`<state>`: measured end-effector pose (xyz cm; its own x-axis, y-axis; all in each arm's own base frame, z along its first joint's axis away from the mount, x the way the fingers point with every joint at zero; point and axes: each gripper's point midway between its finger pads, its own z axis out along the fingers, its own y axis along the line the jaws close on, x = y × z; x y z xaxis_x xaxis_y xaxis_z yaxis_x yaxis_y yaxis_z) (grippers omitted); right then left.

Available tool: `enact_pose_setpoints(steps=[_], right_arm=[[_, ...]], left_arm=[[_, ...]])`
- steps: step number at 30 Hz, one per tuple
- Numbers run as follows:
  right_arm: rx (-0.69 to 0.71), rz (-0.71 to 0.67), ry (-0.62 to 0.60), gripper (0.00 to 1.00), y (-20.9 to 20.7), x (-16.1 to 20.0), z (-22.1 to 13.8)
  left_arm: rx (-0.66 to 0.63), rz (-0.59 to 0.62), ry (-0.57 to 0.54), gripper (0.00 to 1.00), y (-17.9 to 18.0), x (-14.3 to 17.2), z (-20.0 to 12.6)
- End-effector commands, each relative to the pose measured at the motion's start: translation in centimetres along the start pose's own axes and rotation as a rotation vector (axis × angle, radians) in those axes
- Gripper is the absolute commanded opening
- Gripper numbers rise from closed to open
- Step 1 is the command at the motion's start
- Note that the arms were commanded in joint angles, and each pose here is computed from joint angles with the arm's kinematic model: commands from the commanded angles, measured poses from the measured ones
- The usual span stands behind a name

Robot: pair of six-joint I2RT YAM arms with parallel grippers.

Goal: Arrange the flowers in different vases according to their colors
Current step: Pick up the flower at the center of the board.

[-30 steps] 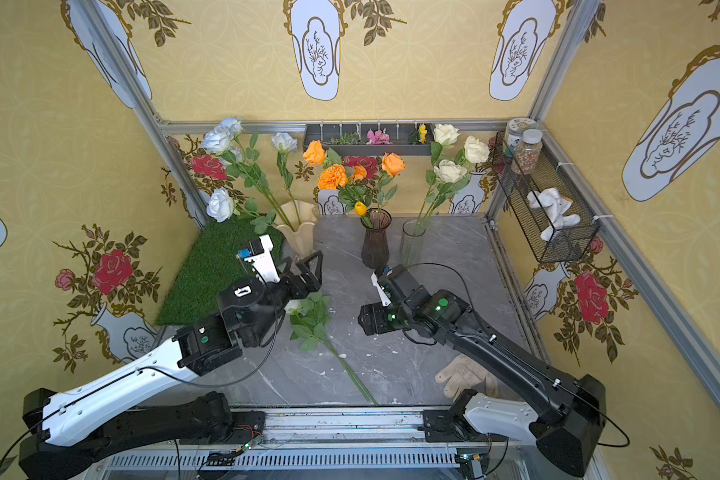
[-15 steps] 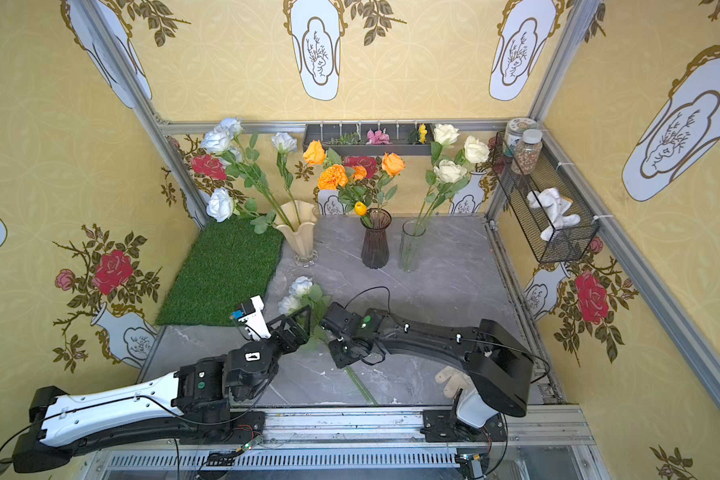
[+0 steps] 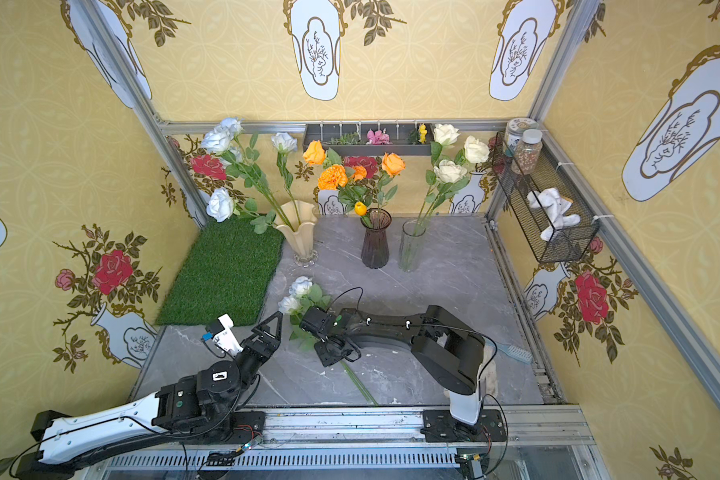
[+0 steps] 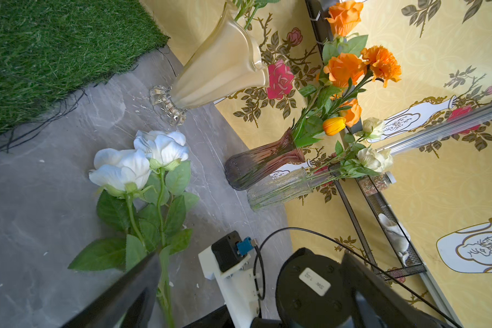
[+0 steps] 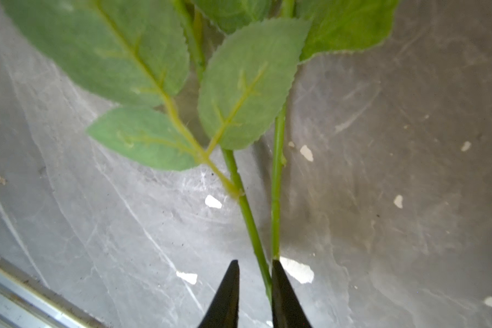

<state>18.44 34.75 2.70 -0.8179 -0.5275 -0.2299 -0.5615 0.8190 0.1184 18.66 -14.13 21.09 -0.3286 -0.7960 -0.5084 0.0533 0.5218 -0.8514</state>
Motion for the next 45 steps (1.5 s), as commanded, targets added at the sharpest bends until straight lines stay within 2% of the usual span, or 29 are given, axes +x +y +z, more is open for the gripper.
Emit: enact_pose_setpoints(steps=[1, 9, 17, 22, 31, 38, 43, 45], right_arm=[[0.038, -0.026, 0.014, 0.16, -0.4, -0.1, 0.4], [0.113, -0.086, 0.022, 0.0, -1.2, 0.0, -0.9], [0.077, -0.183, -0.043, 0.0, -0.3, -1.0, -4.8], [-0.055, -0.205, -0.121, 0.0, 1.3, -2.2, -8.7], [-0.354, -0.048, -0.255, 0.0, 0.9, -3.4, -15.3], [-0.51, 0.003, -0.356, 0.0, -0.4, -2.8, -20.6], [-0.579, 0.014, -0.429, 0.0, -1.0, -2.5, -23.5], [-0.606, 0.014, -0.45, 0.0, -1.0, -2.4, -24.4]], left_arm=[[0.01, -0.023, -0.018, 1.0, -0.3, -0.2, 0.1], [0.021, -0.023, -0.026, 1.0, -0.3, -0.2, 0.1], [0.035, -0.02, -0.018, 1.0, -0.6, 0.0, 0.2], [0.086, 0.05, 0.032, 1.0, -2.6, 1.1, 0.6], [0.106, 0.228, 0.181, 1.0, -7.0, 5.1, 2.1], [0.209, 0.231, 0.294, 0.89, -10.5, 7.4, 2.0], [0.25, 0.164, 0.339, 0.86, -12.3, 8.5, 2.1], [0.285, 0.139, 0.349, 0.82, -13.5, 8.7, 2.1]])
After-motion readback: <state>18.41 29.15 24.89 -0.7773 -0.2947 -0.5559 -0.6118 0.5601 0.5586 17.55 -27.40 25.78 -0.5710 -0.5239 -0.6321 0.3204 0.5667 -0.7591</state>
